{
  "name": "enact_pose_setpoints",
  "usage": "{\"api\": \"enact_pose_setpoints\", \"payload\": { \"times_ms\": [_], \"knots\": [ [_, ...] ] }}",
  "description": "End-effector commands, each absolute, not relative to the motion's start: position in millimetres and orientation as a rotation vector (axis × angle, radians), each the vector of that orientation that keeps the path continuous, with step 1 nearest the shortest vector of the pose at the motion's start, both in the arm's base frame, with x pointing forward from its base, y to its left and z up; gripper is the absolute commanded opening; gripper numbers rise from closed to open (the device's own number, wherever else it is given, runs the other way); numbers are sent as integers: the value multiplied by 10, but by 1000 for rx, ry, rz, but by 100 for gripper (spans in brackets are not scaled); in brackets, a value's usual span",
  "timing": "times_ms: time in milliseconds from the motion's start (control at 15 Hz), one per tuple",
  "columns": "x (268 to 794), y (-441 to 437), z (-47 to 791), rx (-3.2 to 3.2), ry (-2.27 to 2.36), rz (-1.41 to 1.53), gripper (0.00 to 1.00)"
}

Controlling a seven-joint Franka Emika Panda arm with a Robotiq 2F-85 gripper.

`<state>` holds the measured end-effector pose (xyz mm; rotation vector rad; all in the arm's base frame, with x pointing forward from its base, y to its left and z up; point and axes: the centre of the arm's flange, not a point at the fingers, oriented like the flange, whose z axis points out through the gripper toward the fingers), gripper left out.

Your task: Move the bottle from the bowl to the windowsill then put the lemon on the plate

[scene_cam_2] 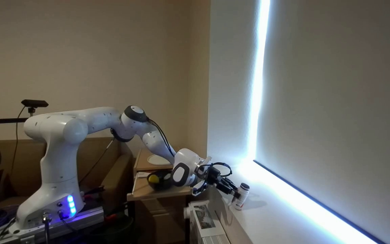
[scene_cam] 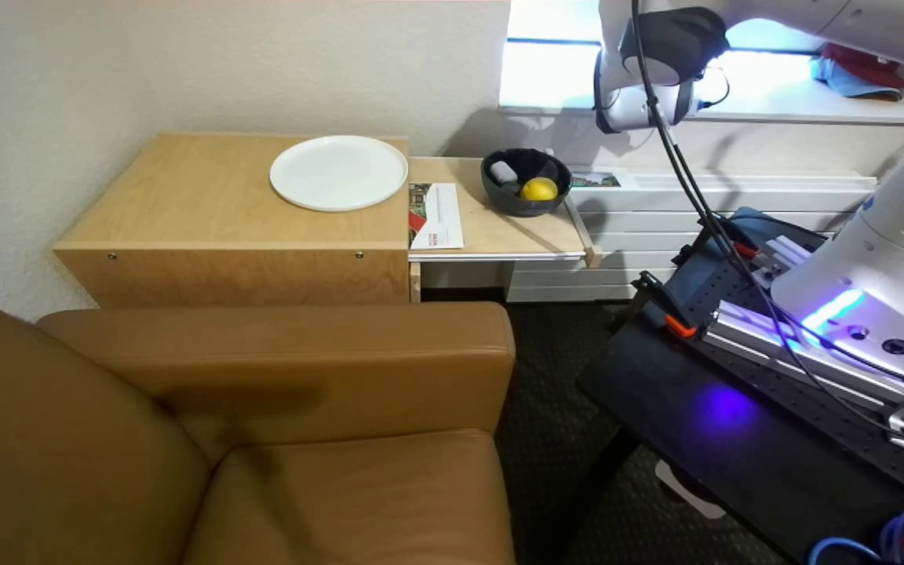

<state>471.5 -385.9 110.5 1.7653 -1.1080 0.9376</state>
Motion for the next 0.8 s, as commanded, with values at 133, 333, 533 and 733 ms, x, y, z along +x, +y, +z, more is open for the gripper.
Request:
{"api": "enact_pose_setpoints", "payload": {
  "times_ms": [133, 333, 533, 733],
  "knots": [
    [4764, -3854, 1109, 1777, -1095, 939, 29],
    [4820, -3765, 1001, 1770, -1082, 966, 29],
    [4898, -3661, 989, 1772, -1048, 997, 29],
    [4990, -3588, 978, 1755, -1019, 1032, 29]
  ]
}}
